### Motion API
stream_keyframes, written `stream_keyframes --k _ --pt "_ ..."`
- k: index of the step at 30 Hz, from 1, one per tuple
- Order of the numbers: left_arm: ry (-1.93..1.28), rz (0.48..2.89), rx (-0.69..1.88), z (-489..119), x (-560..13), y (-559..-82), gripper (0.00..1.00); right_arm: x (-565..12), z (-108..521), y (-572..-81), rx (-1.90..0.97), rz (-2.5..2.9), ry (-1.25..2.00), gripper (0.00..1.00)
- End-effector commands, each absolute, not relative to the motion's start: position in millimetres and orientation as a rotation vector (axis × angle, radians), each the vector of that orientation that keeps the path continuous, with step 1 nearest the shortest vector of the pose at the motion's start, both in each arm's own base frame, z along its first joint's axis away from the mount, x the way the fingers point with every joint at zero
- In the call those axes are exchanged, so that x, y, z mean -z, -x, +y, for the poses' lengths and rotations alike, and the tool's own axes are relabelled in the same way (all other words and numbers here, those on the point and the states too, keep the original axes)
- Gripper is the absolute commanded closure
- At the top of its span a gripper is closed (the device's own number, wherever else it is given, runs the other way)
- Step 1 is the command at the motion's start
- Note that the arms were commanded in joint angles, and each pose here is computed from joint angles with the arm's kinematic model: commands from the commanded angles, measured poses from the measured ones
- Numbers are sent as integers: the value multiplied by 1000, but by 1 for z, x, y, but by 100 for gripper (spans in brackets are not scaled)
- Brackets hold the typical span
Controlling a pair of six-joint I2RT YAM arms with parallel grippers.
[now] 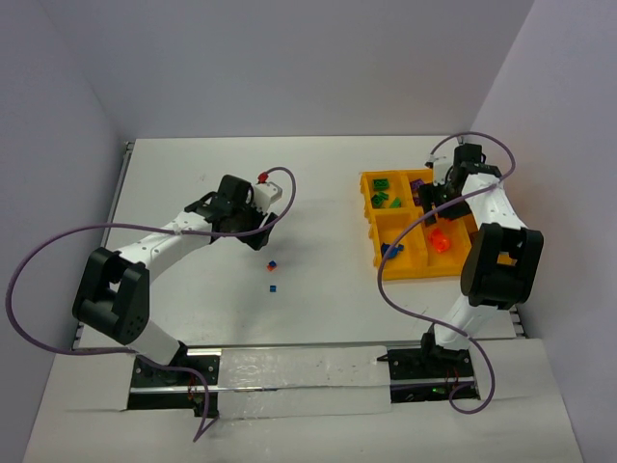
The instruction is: Sort the legos into containers by color
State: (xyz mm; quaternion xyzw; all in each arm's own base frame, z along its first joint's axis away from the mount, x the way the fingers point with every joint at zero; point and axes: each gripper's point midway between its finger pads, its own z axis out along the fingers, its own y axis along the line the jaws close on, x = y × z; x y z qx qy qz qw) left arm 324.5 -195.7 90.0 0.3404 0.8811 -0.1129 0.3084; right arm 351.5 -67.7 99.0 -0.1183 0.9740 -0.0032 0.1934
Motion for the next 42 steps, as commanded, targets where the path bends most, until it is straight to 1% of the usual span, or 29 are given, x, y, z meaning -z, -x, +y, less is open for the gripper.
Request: stream_keyframes --k 1,3,4,5,6,9,10,12,13,15,16,18,19,23,26,29,32,42 --pt "-886 2264 311 -203 -106 -335 26 -99 -64 -360 0 2708 332 77" --pt "-886 2262 313 -203 -107 -335 26 -98 -64 -361 3 2708 328 78" --pt "-885 2261 313 -203 -107 -335 26 -98 -65 -362 11 2708 326 82" --pt "-884 2259 311 -203 -108 -336 26 -97 -67 -363 26 2707 321 94" --pt "-885 2259 311 -204 -107 -336 26 -96 -69 -362 41 2709 316 100" --pt "-886 2263 313 -204 -107 -336 26 -95 -70 -361 48 2712 317 99" --pt "-885 2262 314 -204 -107 -336 26 -94 -69 -361 40 2714 320 90" --pt "-883 2249 328 -206 -110 -336 24 -98 -66 -360 18 2706 334 51" --pt "-880 2240 331 -206 -111 -336 23 -100 -63 -361 0 2696 336 42" --pt "-882 2242 339 -207 -111 -336 23 -110 -58 -363 -32 2664 345 30" --pt "-887 2251 347 -208 -109 -334 24 -116 -54 -364 -53 2644 344 19" --pt "-896 2273 342 -208 -102 -331 26 -132 -49 -368 -77 2588 352 5" --pt "-905 2279 336 -207 -99 -329 26 -139 -44 -371 -106 2555 353 0" --pt "-969 2292 328 -210 -88 -313 27 -170 -30 -376 -178 2448 366 0" --pt "-1033 2291 379 -222 -82 -295 31 -185 -24 -381 -209 2402 358 0" --pt "-1113 2303 473 -238 -75 -274 33 -193 -21 -385 -230 2390 346 0" --pt "-1139 2328 501 -244 -65 -264 32 -193 -22 -386 -229 2394 346 0" --pt "-1163 2433 420 -244 -37 -267 39 -192 -23 -386 -227 2403 344 0"
